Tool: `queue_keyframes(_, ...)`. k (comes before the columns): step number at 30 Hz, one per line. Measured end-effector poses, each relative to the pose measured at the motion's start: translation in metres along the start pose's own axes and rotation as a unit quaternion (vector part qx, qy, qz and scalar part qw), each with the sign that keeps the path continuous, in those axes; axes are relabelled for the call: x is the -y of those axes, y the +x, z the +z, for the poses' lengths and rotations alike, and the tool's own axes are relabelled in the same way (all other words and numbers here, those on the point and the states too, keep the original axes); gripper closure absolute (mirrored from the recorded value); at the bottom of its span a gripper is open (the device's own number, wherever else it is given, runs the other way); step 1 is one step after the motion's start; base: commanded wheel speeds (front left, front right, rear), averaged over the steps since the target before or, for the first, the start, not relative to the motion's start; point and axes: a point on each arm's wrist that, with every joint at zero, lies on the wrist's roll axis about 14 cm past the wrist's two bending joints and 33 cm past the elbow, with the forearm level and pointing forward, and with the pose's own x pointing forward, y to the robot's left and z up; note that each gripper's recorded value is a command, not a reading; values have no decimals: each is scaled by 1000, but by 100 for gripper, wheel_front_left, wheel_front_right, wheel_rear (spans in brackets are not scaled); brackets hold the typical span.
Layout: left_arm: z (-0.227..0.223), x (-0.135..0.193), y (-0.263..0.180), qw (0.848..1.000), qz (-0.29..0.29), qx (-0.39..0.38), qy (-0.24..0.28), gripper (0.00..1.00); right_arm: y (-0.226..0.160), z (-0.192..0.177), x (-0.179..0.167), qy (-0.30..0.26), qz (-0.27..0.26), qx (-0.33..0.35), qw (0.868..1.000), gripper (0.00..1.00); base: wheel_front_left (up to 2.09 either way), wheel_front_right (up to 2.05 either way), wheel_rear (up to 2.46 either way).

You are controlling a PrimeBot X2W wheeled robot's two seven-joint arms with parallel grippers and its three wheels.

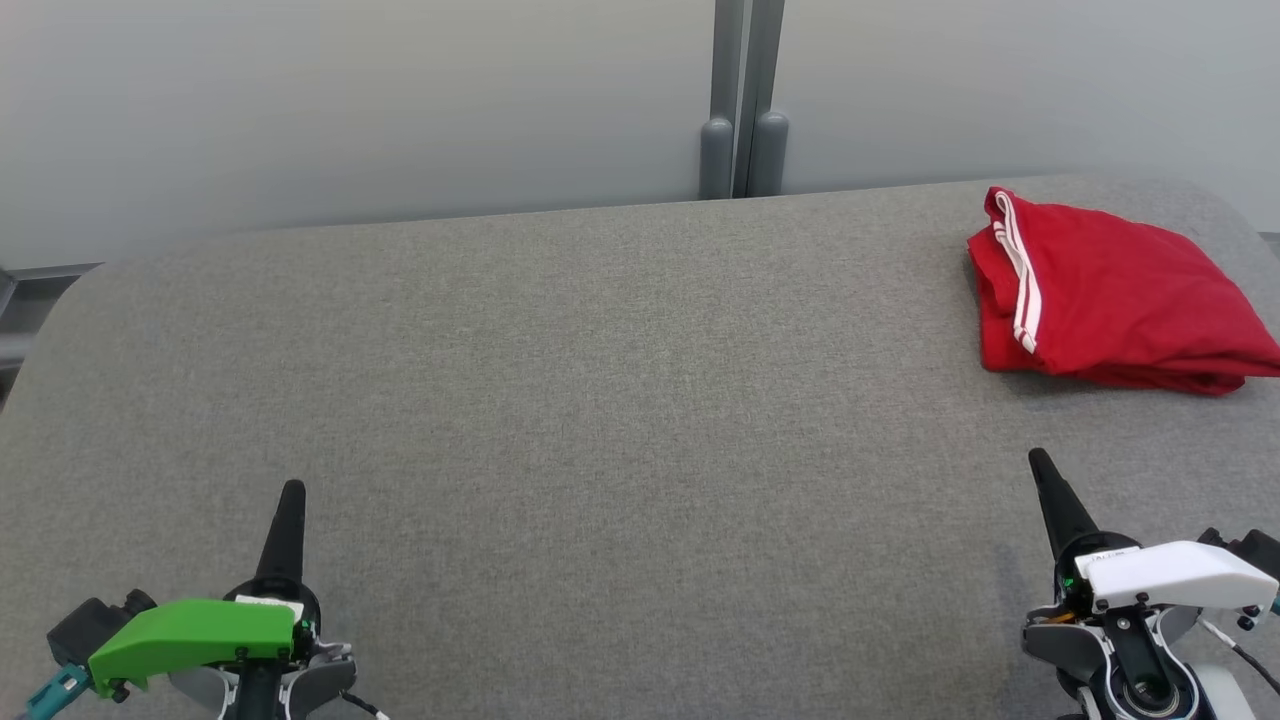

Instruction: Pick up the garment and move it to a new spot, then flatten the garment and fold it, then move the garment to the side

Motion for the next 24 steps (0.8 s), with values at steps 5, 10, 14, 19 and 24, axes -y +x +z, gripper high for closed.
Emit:
queue_keyframes(5, 1, 3, 1, 1000, -6, 1, -19, 100, 0, 2, -1, 20, 2, 2, 1000, 100, 0, 0, 0)
queue_keyframes(10, 2, 4, 2, 999, -10, 1, -36, 100, 0, 4, -2, 39, 4, 3, 999, 100, 0, 0, 0)
queue_keyframes(14, 3, 7, 3, 999, -16, 2, -49, 100, 1, 5, -2, 54, 6, 3, 999, 100, 0, 0, 0)
queue_keyframes(19, 4, 9, 4, 997, -20, 3, -68, 100, 1, 7, -3, 71, 9, 4, 997, 100, 0, 0, 0)
queue_keyframes(24, 5, 10, 4, 996, -24, 4, -87, 100, 1, 9, -4, 93, 12, 6, 996, 100, 0, 0, 0)
